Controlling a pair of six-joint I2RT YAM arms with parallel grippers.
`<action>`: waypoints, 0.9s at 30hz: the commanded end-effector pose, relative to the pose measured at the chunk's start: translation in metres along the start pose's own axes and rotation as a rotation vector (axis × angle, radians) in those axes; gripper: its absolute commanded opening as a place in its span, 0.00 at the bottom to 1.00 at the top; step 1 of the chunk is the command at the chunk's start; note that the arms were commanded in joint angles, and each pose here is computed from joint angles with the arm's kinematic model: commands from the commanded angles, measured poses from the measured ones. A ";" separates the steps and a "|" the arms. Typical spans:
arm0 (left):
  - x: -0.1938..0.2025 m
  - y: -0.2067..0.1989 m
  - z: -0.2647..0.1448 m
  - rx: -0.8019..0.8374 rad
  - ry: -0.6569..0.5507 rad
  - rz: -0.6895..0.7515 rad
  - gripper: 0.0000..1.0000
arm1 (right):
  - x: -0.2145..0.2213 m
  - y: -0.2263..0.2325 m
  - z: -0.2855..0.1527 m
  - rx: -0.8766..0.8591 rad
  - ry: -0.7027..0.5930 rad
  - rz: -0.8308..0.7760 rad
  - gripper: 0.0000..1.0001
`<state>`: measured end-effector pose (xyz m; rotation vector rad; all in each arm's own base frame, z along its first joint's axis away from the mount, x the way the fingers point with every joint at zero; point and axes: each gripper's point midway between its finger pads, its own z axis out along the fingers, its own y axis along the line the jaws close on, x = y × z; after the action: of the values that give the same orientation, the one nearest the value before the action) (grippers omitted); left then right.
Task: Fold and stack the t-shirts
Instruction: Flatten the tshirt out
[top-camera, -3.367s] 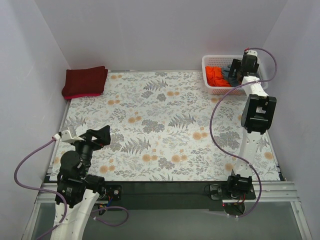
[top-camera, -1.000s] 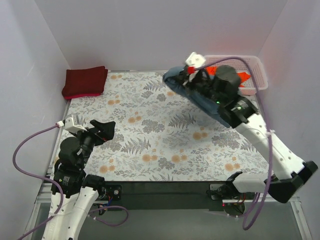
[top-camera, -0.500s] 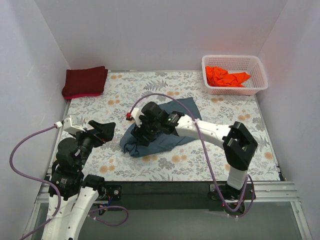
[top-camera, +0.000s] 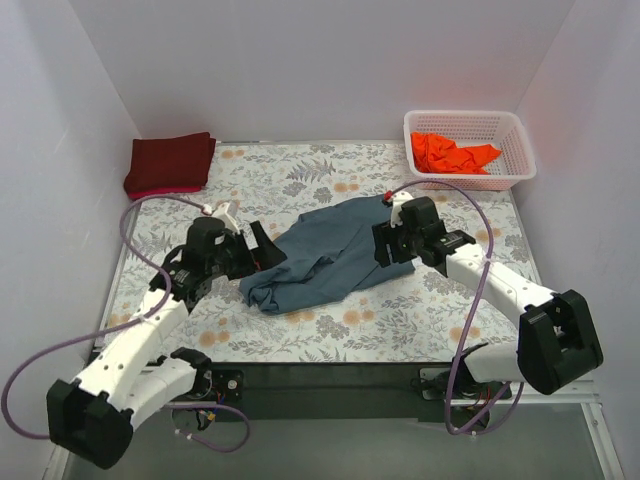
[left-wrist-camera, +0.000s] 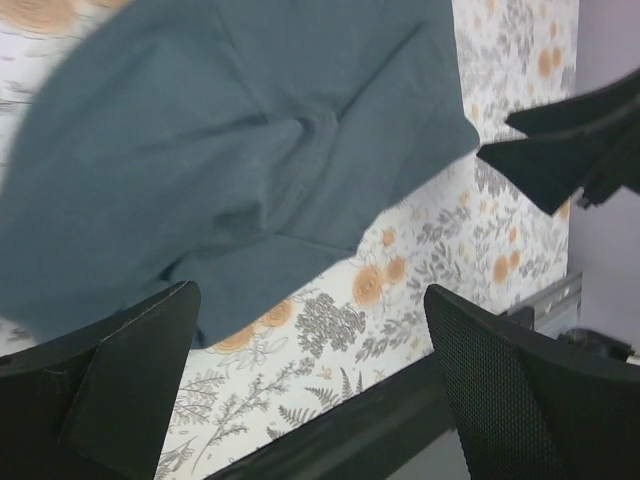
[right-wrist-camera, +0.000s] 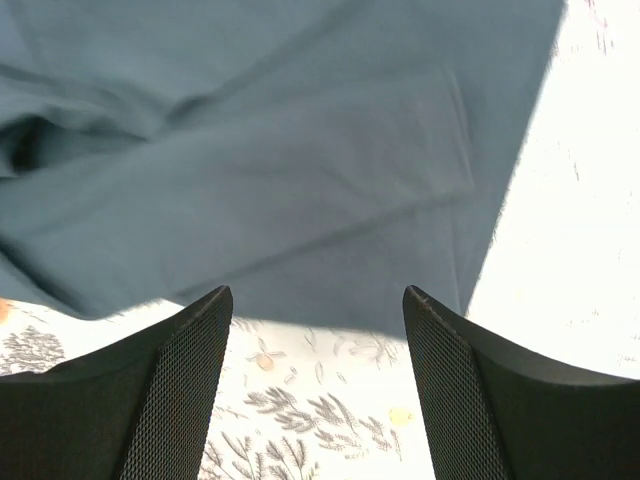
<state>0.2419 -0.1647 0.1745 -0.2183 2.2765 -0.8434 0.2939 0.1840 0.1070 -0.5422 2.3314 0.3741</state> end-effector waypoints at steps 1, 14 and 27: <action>-0.011 -0.045 0.011 0.071 -0.021 0.092 0.94 | -0.007 -0.012 -0.005 -0.007 -0.073 0.096 0.74; 0.068 -0.094 0.120 -0.177 0.123 0.620 0.91 | 0.025 -0.065 -0.004 0.049 -0.047 0.328 0.66; 0.062 -0.069 0.131 -0.427 0.020 0.785 0.82 | 0.032 -0.053 0.002 -0.065 -0.035 0.336 0.64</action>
<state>0.2503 -0.3262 0.0676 0.5872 2.3844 -0.0485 0.2989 0.1208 0.0743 -0.1349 2.4151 0.5468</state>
